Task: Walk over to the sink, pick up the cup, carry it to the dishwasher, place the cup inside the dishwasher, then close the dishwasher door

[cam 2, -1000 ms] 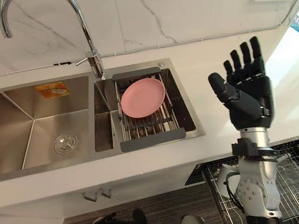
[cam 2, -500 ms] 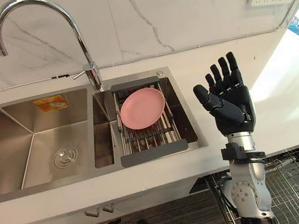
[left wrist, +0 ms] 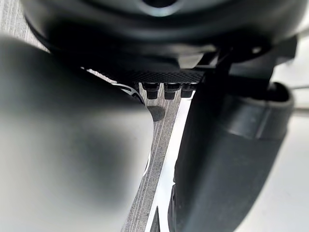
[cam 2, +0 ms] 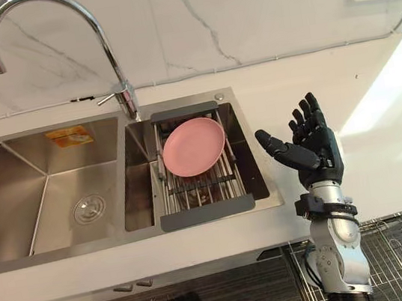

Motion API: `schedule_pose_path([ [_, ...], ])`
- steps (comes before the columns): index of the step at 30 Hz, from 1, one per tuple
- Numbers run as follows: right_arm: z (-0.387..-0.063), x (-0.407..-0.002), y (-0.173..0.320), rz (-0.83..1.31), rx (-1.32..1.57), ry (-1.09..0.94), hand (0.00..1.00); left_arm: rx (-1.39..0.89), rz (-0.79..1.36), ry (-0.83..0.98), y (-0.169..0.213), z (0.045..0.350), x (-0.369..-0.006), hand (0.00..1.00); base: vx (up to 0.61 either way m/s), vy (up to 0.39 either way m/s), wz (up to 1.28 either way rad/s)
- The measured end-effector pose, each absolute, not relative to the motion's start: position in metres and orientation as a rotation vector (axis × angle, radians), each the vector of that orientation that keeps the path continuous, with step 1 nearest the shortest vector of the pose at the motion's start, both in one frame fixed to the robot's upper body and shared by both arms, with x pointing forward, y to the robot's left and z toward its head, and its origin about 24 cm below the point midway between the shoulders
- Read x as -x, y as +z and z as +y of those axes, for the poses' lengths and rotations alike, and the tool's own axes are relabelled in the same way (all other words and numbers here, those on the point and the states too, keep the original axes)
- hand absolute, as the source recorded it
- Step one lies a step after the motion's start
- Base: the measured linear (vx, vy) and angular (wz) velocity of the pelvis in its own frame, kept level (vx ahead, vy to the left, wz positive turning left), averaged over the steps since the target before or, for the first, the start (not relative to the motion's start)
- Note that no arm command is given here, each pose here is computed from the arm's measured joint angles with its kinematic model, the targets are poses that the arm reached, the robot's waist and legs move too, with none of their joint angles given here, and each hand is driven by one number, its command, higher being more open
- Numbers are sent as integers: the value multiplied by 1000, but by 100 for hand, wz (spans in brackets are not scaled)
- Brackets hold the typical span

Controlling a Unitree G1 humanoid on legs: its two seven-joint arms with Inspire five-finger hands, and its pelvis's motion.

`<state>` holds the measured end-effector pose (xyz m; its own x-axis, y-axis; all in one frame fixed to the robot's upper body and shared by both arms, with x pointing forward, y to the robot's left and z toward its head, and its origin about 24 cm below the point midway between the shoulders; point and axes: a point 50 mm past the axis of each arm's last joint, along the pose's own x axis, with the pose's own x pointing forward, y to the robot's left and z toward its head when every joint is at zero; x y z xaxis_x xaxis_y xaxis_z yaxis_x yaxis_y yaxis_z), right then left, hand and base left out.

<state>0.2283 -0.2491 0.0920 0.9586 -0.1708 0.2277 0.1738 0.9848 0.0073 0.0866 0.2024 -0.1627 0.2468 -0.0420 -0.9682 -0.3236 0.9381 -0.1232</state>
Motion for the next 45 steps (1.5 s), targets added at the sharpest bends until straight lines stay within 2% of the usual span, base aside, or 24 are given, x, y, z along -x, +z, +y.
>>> schedule_pose_path([
  [3,-256,-243,112,-215,248,-113,100,336,1317,241,-162,206,-85,100,0,0,0],
  [7,-241,-261,127,-199,412,44,100,357,1343,288,-162,211,-81,100,-8,-1,0],
  [15,-214,-283,97,-43,515,231,100,406,1343,342,-161,216,-79,100,-4,14,16],
  [29,-218,-305,71,113,836,245,100,412,1322,365,-159,223,-73,100,35,-7,15],
  [35,-218,-312,73,117,977,249,100,435,1364,414,-161,226,-51,100,-3,-10,3],
  [45,-211,-316,76,13,1149,199,100,415,1356,399,-160,226,-54,100,1,-5,3],
])
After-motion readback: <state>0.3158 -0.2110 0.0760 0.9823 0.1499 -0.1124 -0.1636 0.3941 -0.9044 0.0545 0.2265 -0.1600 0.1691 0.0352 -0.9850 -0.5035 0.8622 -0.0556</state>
